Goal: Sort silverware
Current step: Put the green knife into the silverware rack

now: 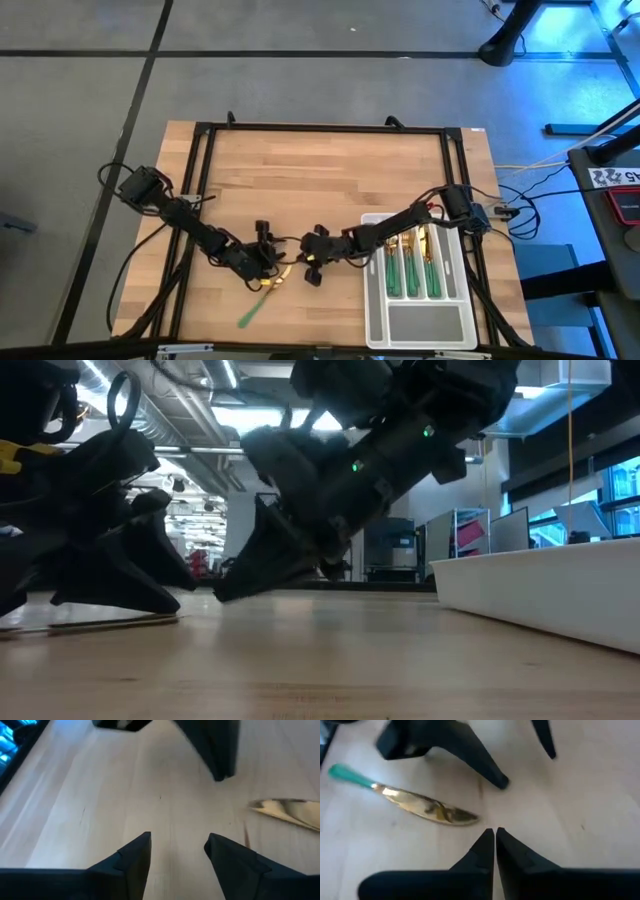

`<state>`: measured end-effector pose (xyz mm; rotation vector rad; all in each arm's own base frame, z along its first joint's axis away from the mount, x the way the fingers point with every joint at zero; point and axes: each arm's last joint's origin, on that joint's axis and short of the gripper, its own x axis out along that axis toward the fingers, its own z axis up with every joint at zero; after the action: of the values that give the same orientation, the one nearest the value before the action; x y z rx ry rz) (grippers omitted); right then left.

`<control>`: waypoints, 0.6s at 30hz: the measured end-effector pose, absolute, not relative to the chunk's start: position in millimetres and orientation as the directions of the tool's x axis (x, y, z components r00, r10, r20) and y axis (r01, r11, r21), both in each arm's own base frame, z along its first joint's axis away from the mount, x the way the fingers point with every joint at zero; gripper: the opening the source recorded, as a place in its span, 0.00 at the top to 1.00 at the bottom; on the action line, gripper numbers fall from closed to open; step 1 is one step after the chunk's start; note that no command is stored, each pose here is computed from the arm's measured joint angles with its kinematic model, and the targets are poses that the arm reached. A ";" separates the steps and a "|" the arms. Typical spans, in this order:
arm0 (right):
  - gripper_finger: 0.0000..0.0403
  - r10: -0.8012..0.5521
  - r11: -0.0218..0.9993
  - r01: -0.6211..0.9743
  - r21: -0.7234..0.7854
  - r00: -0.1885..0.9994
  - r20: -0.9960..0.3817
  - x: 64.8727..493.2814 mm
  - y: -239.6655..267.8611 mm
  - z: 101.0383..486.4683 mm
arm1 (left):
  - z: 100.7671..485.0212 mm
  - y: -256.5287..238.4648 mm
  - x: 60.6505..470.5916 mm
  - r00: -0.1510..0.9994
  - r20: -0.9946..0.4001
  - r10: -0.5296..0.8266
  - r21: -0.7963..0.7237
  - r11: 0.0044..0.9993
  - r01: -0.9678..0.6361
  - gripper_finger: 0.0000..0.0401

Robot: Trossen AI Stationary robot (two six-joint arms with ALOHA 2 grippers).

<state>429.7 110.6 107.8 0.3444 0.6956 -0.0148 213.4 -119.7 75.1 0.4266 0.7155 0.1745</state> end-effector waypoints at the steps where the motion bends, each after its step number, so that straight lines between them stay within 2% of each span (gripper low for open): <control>1: 0.94 0.099 0.947 0.119 0.297 0.776 -0.623 430.1 110.6 109.6 | 75.0 -120.1 213.1 0.745 -0.597 0.297 0.424 0.906 -0.021 0.52; 4: 0.93 0.126 0.952 0.079 0.295 0.779 -0.614 430.9 111.6 111.5 | 80.6 -123.4 210.3 0.752 -0.594 0.286 0.372 0.926 -0.058 0.53; 7: 0.94 0.213 0.949 -0.024 0.315 0.784 -0.582 431.1 120.2 114.5 | 98.0 -128.8 204.0 0.752 -0.610 0.249 0.315 0.947 -0.058 0.56; 12: 0.96 0.292 0.948 -0.178 0.263 0.815 -0.501 434.5 143.5 116.6 | 149.3 -142.8 192.0 0.761 -0.617 0.199 0.189 0.977 -0.102 0.63; 18: 0.99 0.325 0.945 -0.277 0.172 0.846 -0.422 468.1 167.7 114.4 | 189.7 -173.3 168.0 0.758 -0.641 0.119 0.005 0.989 -0.151 0.75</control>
<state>468.1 167.7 114.4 0.1059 0.4636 0.3183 168.0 -173.3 189.7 -0.0479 0.6951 0.1469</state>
